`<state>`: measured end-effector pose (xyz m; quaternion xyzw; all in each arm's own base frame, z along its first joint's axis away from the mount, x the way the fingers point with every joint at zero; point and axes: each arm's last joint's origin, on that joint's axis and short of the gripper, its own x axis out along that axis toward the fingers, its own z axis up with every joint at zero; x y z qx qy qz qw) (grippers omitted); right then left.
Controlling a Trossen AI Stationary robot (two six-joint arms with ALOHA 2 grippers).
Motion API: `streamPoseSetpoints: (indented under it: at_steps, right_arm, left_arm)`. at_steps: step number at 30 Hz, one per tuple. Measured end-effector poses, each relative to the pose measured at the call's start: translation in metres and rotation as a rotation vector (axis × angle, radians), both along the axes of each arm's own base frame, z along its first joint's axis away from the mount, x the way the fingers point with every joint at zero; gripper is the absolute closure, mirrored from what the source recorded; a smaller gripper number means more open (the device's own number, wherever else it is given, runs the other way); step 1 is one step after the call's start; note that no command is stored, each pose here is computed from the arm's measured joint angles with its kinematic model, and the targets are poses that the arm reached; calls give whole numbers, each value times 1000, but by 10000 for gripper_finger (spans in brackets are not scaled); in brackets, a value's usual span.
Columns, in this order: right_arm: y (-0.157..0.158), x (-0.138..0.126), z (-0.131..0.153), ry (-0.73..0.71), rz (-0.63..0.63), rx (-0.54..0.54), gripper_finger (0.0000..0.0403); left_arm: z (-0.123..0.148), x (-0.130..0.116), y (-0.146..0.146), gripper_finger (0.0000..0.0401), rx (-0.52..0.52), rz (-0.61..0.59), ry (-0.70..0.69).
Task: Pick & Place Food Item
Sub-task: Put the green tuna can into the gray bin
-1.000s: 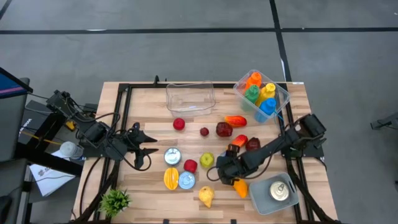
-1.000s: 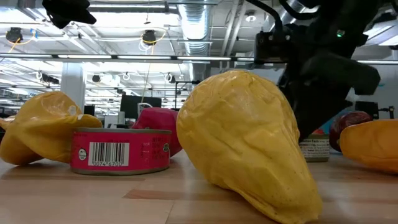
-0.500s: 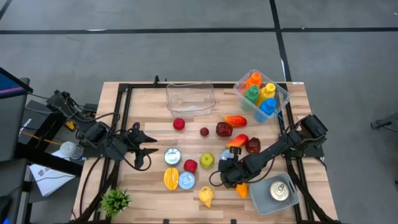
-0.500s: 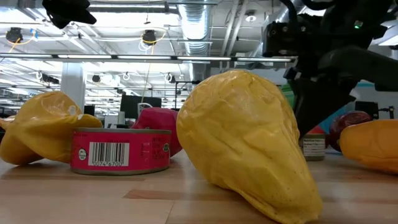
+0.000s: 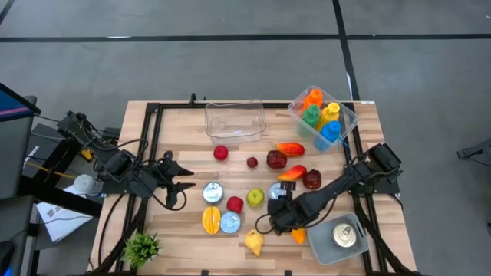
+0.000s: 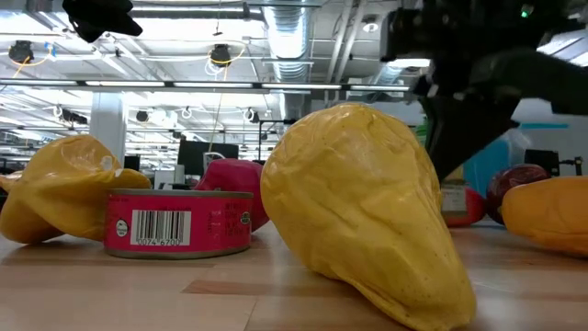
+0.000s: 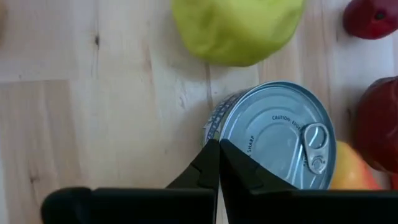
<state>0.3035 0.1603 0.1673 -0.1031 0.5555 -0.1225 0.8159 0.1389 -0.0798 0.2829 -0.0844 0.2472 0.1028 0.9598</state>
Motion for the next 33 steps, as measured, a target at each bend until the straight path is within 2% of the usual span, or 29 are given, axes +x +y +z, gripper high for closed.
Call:
streamPoseSetpoints:
  at_steps: [7,12,18,23,28,33]
  right_arm:
    - [14,-2,19,-19,28,-18,403]
    - [25,-15,47,-86,35,30,403]
    - [33,-56,88,-197,-30,58,403]
    - [42,-98,110,-225,-101,136,403]
    - [55,-133,120,-249,-149,227,403]
    - [75,-158,116,-237,-184,302,403]
  left_arm:
    - [0,0,0,225,1,-1,0]
    - [0,0,0,225,2,-1,0]
    - [0,0,0,225,3,-1,1]
    - [0,0,0,225,2,-1,0]
    - [0,0,0,225,2,-2,1]
    - [0,0,0,225,2,-1,0]
